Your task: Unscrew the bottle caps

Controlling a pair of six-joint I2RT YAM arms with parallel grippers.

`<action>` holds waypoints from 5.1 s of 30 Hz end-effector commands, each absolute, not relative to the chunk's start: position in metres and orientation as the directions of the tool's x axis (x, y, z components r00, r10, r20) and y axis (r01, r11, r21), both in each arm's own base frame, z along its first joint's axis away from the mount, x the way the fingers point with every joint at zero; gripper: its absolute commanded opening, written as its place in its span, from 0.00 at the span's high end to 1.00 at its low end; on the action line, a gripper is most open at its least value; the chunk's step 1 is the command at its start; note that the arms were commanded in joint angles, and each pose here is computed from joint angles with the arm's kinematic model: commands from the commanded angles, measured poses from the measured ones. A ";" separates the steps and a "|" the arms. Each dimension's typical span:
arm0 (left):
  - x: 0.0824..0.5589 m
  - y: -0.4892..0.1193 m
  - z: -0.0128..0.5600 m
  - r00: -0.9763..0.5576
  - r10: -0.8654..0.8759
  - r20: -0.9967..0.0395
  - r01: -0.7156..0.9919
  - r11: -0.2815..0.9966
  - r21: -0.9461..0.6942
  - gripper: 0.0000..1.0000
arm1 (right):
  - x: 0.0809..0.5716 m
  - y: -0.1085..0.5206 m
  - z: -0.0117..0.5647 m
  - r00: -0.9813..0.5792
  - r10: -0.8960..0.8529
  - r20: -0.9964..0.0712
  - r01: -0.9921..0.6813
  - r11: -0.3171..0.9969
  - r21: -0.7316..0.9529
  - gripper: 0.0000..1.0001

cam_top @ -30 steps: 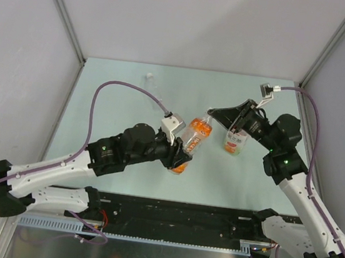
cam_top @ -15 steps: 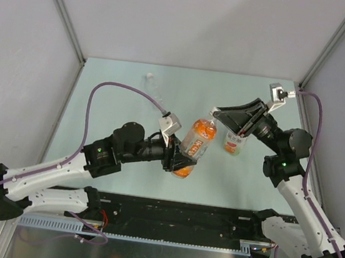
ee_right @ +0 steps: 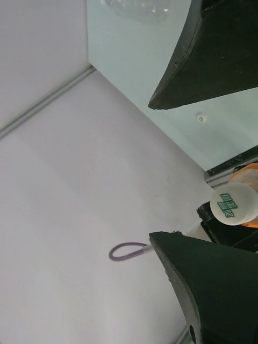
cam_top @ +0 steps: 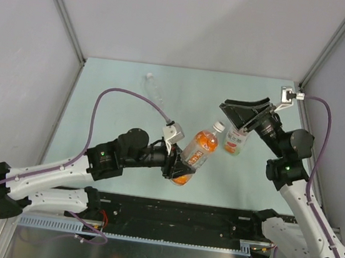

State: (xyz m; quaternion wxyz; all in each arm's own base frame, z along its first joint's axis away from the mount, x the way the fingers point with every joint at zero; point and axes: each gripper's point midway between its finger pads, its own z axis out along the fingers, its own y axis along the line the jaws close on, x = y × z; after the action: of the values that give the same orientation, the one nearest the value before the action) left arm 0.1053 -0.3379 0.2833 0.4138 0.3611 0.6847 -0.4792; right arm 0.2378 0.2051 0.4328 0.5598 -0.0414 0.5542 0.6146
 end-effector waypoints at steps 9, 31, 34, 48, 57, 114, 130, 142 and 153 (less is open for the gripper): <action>0.174 -0.301 0.258 -0.389 0.125 -0.913 0.699 0.685 -0.205 1.00 | 0.281 0.206 0.412 -0.410 0.582 -0.702 -0.483 0.514 0.708 0.01; 0.205 -0.271 0.248 -0.337 0.337 -0.879 0.377 0.904 0.202 1.00 | 0.303 0.260 0.337 -0.652 0.343 -0.676 -0.242 0.750 0.615 0.17; 0.204 -0.272 0.247 -0.337 0.347 -0.875 0.381 0.900 0.210 1.00 | 0.301 0.266 0.340 -0.663 0.345 -0.664 -0.262 0.724 0.638 0.29; 0.202 -0.275 0.243 -0.339 0.378 -0.862 0.391 0.889 0.236 1.00 | 0.299 0.274 0.341 -0.673 0.344 -0.655 -0.287 0.695 0.660 0.95; 0.198 -0.282 0.231 -0.362 0.395 -0.844 0.424 0.876 0.229 1.00 | 0.293 0.265 0.354 -0.621 0.355 -0.699 -0.349 0.674 0.652 1.00; 0.148 -0.321 0.263 -0.359 0.184 -0.915 0.785 0.589 -0.190 1.00 | 0.247 0.206 0.437 -0.434 0.618 -0.656 -0.724 0.194 0.662 0.03; 0.199 -0.279 0.232 -0.408 0.319 -0.855 0.497 0.864 0.085 1.00 | 0.294 0.245 0.367 -0.596 0.385 -0.705 -0.308 0.702 0.643 0.01; 0.208 -0.273 0.238 -0.404 0.351 -0.845 0.401 0.898 0.181 1.00 | 0.303 0.269 0.327 -0.685 0.321 -0.654 -0.242 0.746 0.620 0.19; 0.206 -0.274 0.232 -0.412 0.365 -0.835 0.406 0.894 0.191 1.00 | 0.300 0.268 0.334 -0.689 0.340 -0.640 -0.273 0.696 0.664 0.84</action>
State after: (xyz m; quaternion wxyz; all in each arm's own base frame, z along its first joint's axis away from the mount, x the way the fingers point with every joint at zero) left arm 0.1988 -0.2758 0.2149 0.4687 0.2629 0.8430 -0.0229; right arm 0.2985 0.2756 0.3147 0.3664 0.0214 0.8502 0.3774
